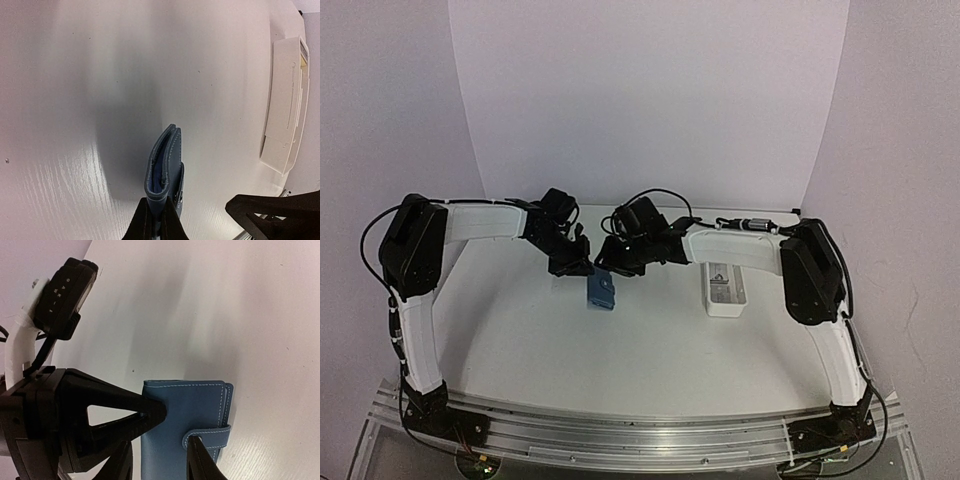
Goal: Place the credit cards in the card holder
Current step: Open the card holder at the center of the board.
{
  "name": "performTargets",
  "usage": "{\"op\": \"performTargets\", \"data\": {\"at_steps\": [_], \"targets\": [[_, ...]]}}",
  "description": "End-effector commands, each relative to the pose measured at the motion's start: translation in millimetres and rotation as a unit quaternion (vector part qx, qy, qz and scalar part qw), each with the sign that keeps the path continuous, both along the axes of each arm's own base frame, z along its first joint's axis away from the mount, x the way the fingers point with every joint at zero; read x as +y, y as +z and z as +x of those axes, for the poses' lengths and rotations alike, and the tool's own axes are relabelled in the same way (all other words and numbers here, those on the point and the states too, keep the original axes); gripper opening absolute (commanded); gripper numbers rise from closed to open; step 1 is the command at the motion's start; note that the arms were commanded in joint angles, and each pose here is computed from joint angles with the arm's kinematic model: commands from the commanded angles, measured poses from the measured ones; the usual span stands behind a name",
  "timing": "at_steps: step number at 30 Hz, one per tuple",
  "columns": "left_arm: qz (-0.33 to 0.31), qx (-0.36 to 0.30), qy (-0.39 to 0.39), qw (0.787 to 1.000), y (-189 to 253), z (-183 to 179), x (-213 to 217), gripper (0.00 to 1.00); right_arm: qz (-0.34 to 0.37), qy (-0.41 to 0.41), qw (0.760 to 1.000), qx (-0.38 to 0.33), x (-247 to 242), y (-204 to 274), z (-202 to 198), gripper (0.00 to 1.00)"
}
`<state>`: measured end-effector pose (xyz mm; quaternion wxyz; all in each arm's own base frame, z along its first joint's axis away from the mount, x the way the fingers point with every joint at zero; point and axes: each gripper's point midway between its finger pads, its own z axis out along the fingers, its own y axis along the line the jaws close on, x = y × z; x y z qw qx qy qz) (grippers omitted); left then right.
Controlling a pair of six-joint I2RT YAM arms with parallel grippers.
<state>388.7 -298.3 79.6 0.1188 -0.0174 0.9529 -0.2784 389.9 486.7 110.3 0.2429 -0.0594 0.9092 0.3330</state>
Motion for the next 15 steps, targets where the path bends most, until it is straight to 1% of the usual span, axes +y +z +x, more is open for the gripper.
{"op": "performTargets", "data": {"at_steps": [1,4,10,15], "targets": [[-0.01,-0.028,0.015,0.999,28,12,-2,0.0,0.001,0.004,1.0,0.006,8,-7,6,0.32],[-0.011,-0.028,0.017,0.999,28,13,-2,0.0,-0.003,0.005,1.0,0.021,6,-18,0,0.32],[-0.014,-0.026,0.013,0.999,26,12,-5,0.0,-0.016,0.032,0.998,0.047,19,-46,-21,0.33],[-0.015,-0.026,0.013,0.999,26,13,-5,0.0,-0.021,0.032,0.998,0.055,21,-57,-21,0.31]]}}
